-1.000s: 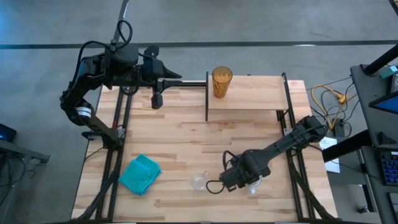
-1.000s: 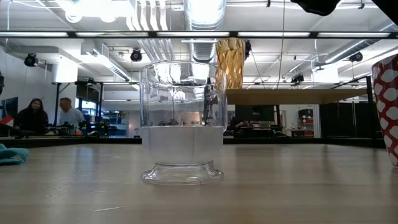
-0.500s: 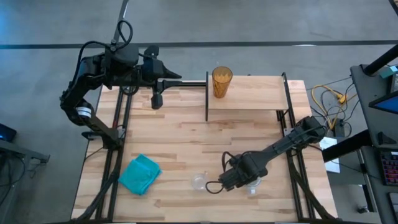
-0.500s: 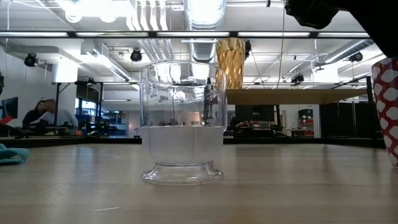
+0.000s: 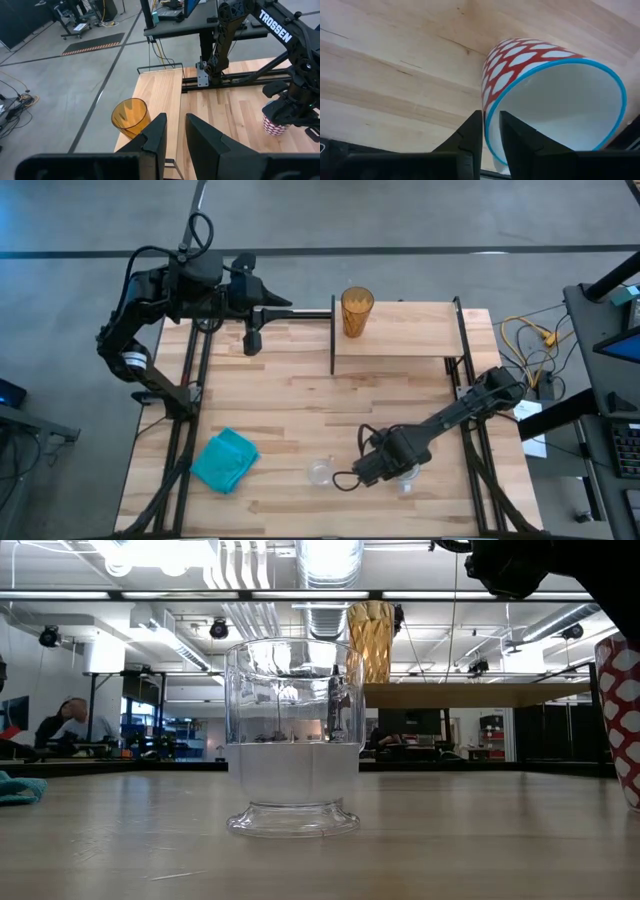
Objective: Stack small to large cups/mugs on shelf
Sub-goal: Put the red patterned mug on the shelf
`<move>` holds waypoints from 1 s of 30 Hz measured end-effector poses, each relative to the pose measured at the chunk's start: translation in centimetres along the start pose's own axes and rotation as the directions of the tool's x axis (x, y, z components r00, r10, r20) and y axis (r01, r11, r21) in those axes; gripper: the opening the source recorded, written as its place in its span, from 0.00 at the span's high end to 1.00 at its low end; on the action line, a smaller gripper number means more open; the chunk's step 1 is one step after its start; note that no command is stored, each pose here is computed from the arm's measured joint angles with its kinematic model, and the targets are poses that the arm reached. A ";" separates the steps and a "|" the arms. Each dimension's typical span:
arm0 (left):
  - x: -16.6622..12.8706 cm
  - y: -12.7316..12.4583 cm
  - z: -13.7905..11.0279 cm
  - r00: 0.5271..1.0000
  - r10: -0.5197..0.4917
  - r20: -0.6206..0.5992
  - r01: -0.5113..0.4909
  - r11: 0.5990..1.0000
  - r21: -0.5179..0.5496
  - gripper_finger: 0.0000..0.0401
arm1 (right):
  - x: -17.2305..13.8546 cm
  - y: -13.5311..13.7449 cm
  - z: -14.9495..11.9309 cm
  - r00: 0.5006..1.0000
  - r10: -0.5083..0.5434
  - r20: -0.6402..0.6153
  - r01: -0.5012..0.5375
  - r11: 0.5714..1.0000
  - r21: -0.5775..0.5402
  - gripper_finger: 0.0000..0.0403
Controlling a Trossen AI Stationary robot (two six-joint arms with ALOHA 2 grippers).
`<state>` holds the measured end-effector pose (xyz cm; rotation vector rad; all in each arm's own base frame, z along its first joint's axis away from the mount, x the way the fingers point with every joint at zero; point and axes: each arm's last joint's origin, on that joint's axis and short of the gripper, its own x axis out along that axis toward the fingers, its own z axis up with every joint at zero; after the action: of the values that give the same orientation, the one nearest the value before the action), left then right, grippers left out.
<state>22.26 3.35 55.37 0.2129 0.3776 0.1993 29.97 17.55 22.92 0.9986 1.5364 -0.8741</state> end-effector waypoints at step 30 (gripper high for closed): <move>0.0 0.0 0.0 1.000 0.000 0.000 0.000 1.000 0.003 0.86 | -6.6 -2.7 0.9 0.993 -0.118 0.001 0.110 0.923 -0.370 0.97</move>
<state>22.27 3.35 55.37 0.2158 0.3782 0.1985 28.40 14.67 29.31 0.6511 1.7130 -0.6205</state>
